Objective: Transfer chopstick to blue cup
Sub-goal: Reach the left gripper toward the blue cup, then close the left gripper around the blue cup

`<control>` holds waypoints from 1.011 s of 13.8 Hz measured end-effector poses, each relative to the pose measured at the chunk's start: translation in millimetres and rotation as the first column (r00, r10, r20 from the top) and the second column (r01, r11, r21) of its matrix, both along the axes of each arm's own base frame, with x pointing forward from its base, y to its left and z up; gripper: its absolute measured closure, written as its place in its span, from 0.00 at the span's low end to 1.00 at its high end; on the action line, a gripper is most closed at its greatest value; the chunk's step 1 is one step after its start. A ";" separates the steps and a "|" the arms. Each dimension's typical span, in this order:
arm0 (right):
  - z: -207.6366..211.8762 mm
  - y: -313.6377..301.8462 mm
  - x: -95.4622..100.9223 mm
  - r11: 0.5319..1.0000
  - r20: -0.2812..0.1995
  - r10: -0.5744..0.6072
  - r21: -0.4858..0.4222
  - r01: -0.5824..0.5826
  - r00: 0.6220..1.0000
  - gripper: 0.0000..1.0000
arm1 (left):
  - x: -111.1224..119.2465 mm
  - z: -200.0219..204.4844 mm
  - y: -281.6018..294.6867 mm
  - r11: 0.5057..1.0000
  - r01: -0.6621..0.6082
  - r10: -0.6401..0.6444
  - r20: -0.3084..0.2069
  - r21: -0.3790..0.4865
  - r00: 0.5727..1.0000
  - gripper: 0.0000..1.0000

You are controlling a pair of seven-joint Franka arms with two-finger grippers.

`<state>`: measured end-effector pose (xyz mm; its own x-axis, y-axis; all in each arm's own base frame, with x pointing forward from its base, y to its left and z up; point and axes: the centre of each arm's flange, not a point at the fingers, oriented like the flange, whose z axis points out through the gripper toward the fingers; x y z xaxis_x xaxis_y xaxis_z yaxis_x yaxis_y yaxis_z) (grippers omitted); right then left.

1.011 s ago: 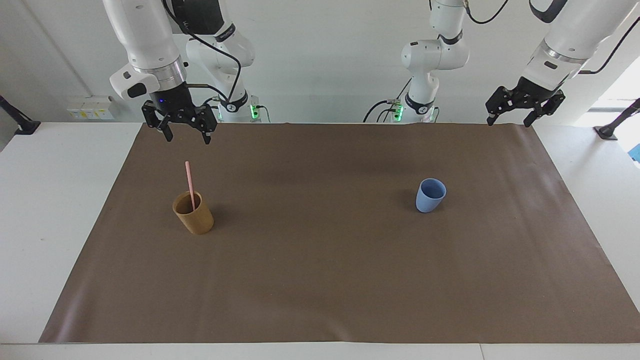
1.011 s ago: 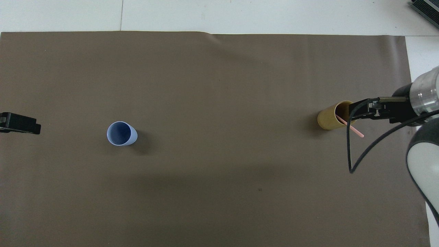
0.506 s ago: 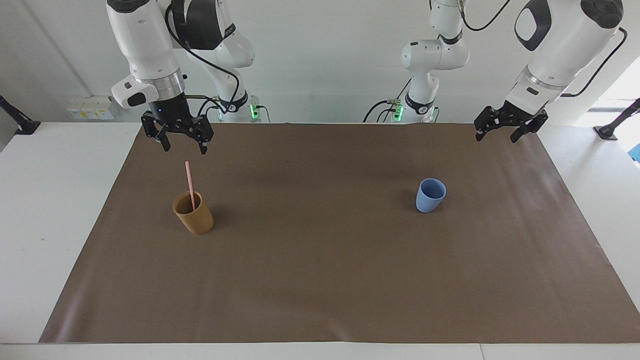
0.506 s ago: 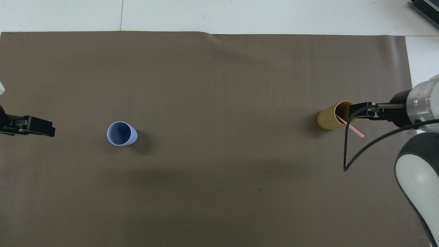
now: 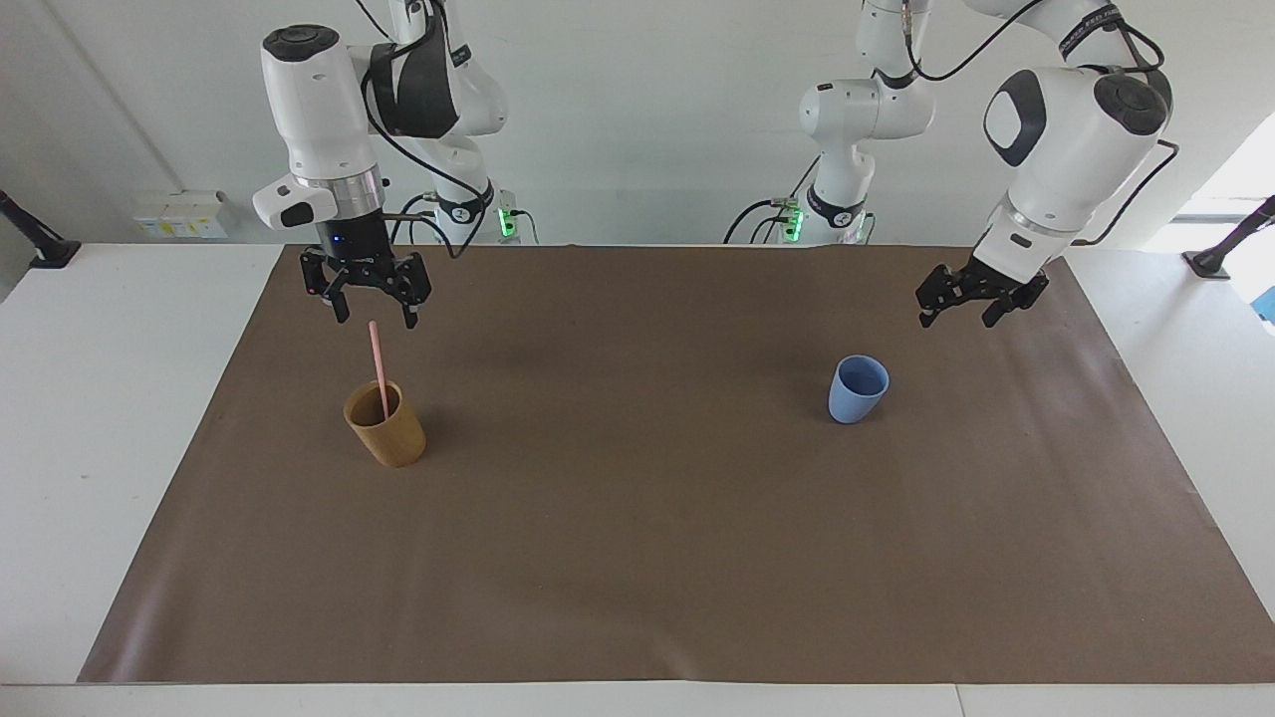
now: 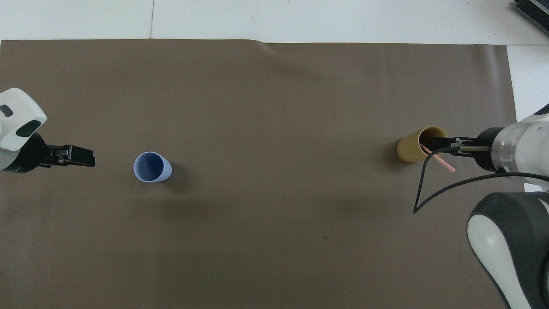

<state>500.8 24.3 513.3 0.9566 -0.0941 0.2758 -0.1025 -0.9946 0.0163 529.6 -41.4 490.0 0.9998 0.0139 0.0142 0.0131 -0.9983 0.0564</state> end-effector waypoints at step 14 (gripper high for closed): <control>-79.4 -26.5 -8.8 0.992 0.007 0.120 -0.039 -0.120 0.993 0.00 | 2.0 -138.2 -34.4 0.989 -0.146 0.146 -0.007 -0.009 0.989 0.00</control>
<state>491.9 -2.1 433.9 0.9576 0.0321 0.2862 0.0170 -0.9983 0.0549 531.6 -75.7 351.8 0.9871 0.1599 0.0071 0.1591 -0.9851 0.0656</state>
